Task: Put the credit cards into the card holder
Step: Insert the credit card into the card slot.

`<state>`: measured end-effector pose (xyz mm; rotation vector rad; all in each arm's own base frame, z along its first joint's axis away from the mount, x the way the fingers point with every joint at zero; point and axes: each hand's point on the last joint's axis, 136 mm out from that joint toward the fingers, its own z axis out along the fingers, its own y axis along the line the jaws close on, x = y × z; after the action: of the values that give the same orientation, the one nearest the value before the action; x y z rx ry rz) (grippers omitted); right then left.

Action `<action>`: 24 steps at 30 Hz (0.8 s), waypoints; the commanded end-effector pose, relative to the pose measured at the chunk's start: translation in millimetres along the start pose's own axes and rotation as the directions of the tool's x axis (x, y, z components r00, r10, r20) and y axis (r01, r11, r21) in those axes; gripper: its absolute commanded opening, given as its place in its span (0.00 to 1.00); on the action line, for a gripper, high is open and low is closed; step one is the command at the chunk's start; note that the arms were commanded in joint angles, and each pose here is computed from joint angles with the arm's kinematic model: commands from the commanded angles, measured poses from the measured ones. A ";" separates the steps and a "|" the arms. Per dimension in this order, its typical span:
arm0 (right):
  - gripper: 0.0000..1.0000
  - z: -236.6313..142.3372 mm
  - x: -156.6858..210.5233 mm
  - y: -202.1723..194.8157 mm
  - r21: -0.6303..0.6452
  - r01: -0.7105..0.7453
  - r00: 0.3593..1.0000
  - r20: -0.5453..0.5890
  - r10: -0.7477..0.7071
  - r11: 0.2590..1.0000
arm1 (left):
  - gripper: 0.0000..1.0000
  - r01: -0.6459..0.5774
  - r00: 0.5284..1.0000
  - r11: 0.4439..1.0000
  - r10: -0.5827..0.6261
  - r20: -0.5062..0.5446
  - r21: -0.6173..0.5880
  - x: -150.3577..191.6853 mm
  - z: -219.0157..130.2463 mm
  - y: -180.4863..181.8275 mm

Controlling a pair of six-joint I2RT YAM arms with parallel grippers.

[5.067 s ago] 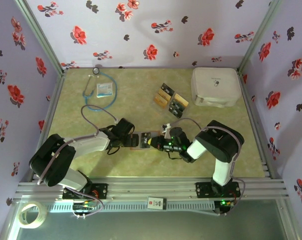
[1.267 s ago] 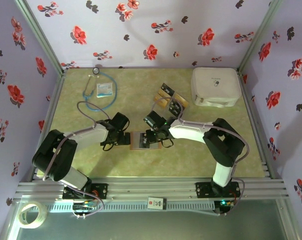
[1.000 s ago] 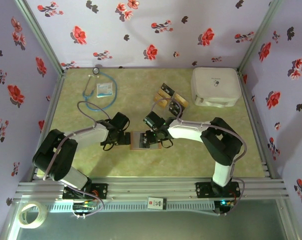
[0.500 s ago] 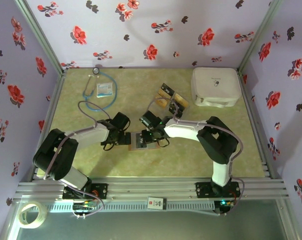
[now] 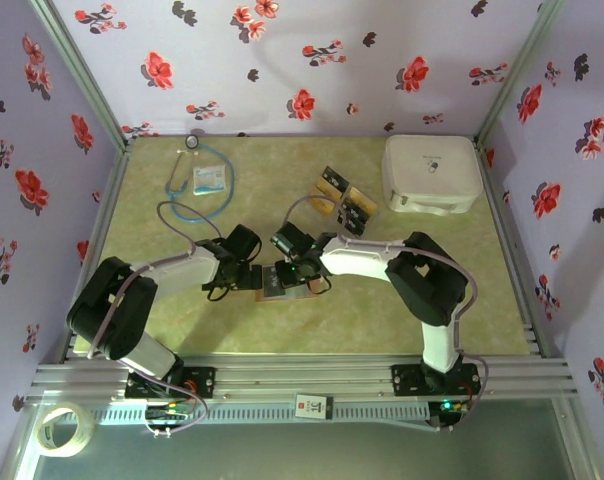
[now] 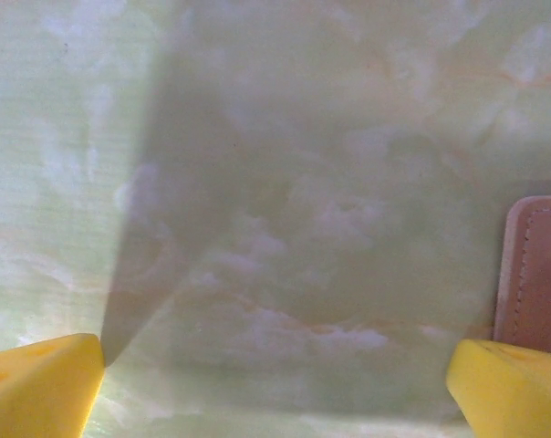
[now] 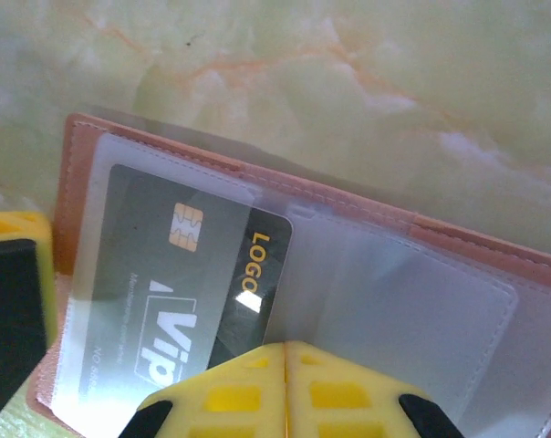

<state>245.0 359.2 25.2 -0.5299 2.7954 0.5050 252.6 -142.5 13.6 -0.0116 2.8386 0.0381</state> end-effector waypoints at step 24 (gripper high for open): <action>0.08 -40.6 8.0 -32.1 0.018 -0.043 0.997 0.067 0.042 0.999 | 1.00 -0.001 1.000 1.000 0.001 0.010 0.020 2.5 -8.2 3.7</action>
<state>237.2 310.7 32.2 -0.4548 2.7876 0.4710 249.9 -142.7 17.2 -0.0127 2.8333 0.0111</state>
